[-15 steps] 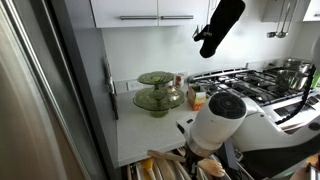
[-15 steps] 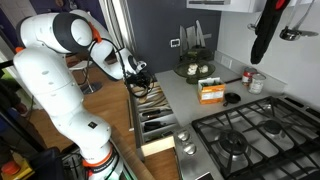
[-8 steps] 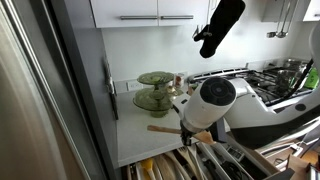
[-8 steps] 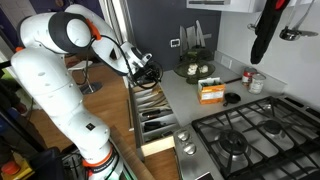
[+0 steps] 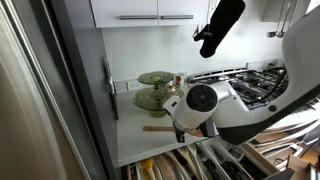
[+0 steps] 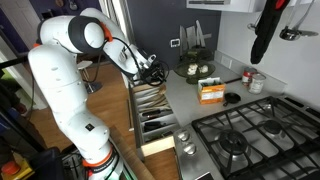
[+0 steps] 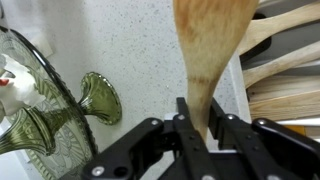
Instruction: Open the top drawer to the left, remove it cooking stick and put it on the cupboard
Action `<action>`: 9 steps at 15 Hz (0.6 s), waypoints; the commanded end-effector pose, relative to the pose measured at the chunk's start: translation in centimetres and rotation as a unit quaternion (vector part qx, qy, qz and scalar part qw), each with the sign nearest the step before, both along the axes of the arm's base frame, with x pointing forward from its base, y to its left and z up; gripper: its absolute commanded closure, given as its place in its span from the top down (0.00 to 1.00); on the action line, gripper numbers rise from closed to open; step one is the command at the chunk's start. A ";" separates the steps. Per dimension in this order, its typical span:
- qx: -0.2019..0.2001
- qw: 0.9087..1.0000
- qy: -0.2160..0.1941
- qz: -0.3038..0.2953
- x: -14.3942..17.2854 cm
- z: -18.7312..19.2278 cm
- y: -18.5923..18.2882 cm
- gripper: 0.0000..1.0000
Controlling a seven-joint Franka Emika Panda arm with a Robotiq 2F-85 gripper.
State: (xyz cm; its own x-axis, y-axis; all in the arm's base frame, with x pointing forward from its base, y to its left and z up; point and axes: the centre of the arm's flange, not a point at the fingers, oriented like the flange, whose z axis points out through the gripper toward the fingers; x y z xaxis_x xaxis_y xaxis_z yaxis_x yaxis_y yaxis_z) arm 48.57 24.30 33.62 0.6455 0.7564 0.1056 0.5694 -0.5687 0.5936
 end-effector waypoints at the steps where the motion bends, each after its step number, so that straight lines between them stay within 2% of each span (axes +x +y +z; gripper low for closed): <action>1: -0.018 0.999 0.007 0.033 2.3 -1.8 -0.1 0.06; 9: -0.003 0.992 0.016 0.125 4.4 -2.8 0.0 0.06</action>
State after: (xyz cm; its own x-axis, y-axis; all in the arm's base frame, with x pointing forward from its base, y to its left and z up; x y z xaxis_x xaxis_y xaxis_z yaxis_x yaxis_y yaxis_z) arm 51.76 24.75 31.54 0.4952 0.8641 0.0898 0.6867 -0.4527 0.5688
